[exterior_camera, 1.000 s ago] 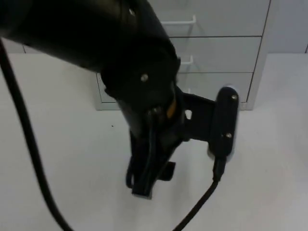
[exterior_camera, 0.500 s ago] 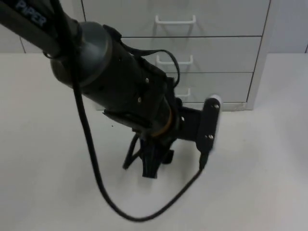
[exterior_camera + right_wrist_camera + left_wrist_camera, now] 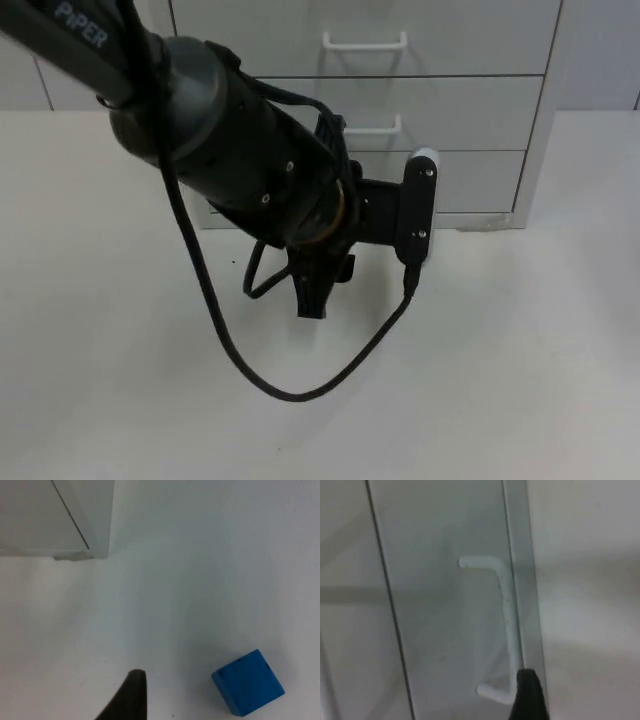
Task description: Open the drawer with the left hand, place the block into the drawer with the right hand, then close the drawer with the left hand.
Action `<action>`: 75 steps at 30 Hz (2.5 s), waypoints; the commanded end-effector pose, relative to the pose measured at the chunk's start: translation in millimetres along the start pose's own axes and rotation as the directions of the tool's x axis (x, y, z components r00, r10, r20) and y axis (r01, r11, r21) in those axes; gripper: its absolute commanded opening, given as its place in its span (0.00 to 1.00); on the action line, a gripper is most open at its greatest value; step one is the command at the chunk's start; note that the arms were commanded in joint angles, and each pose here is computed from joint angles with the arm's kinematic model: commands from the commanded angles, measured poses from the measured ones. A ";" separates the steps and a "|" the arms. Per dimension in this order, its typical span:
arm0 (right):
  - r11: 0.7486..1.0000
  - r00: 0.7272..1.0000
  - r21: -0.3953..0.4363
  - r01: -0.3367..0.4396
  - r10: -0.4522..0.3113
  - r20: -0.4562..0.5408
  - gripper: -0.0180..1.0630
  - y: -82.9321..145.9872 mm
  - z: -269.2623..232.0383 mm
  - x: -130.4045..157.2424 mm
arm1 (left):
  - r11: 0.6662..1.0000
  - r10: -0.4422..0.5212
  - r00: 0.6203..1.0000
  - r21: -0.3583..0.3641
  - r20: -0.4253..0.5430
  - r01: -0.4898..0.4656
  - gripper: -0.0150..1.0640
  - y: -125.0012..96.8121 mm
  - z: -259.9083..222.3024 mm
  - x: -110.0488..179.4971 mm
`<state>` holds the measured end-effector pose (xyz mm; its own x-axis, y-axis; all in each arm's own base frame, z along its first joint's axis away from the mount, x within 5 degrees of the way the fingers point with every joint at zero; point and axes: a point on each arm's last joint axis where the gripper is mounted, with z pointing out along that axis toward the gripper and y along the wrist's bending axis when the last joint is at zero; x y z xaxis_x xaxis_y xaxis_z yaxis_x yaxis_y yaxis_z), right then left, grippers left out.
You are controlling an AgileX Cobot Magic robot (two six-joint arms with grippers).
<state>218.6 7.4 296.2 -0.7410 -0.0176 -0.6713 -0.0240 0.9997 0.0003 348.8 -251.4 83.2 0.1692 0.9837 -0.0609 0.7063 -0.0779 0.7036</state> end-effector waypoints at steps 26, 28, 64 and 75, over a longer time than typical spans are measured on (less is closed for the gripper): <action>1.000 0.999 0.003 0.007 -0.007 0.038 0.99 -1.1 -2.6 -4.4 | 0.994 -0.092 0.992 -0.070 -0.083 0.086 0.54 18.6 42.1 20.9; 1.000 0.999 0.003 0.007 -0.007 0.038 0.99 -1.1 -2.6 -4.4 | 0.995 -0.084 0.994 -0.061 -0.071 0.080 0.52 19.1 42.7 21.3; 1.000 0.996 0.002 0.007 -0.007 0.086 0.99 -1.0 -2.9 -8.8 | 0.964 -0.075 0.997 0.255 -0.014 0.076 0.01 -61.1 -56.7 -34.6; 1.000 0.996 0.002 0.007 -0.007 0.086 0.99 -1.0 -2.9 -8.8 | 0.941 -0.065 0.998 0.334 0.008 0.059 0.01 -98.4 -96.5 -43.7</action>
<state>222.5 7.7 299.9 -0.7000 -0.0165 -0.7139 -0.0249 0.9997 0.0013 224.8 -267.2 92.5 0.1228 0.9887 -0.0858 0.8783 -0.0680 0.4732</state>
